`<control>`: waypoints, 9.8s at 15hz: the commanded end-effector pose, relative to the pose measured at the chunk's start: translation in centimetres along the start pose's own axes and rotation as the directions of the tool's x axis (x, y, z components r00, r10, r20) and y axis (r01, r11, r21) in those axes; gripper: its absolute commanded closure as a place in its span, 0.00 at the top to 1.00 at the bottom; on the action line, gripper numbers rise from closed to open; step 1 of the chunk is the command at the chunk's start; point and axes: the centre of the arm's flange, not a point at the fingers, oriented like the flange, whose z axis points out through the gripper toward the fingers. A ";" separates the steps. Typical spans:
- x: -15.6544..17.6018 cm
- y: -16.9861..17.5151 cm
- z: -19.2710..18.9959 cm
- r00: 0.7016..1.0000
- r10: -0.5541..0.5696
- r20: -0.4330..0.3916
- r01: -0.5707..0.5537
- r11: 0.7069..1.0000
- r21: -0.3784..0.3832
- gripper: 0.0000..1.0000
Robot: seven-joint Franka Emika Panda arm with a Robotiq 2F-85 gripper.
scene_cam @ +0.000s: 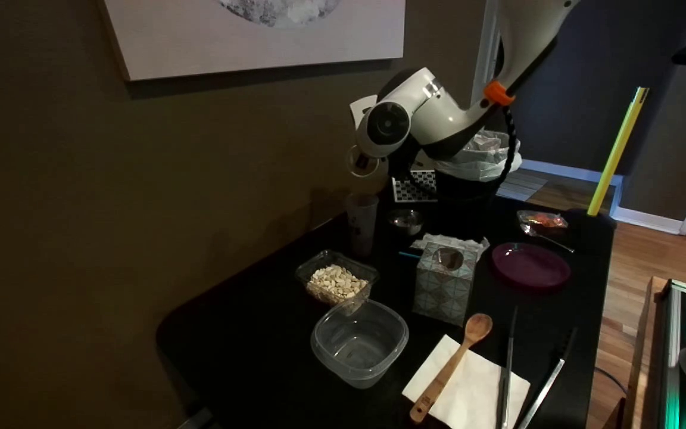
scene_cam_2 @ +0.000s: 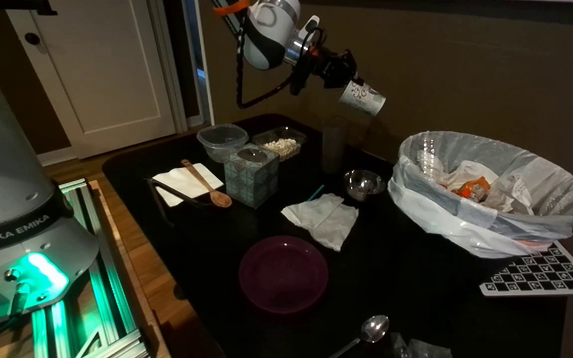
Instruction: Pour the contents of the paper cup into the plastic cup
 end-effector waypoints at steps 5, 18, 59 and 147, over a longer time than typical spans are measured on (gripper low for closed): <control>-1.2 -0.3 0.0 0.999 -0.017 -0.036 0.014 0.998 -0.067 0.01; -1.7 -0.7 -0.5 0.997 -0.046 -0.059 0.038 0.991 -0.128 0.01; -1.1 0.3 -2.0 0.983 -0.099 -0.156 0.045 0.947 -0.318 0.01; -18.6 -2.5 4.4 0.886 0.013 0.464 -0.395 0.545 0.740 0.01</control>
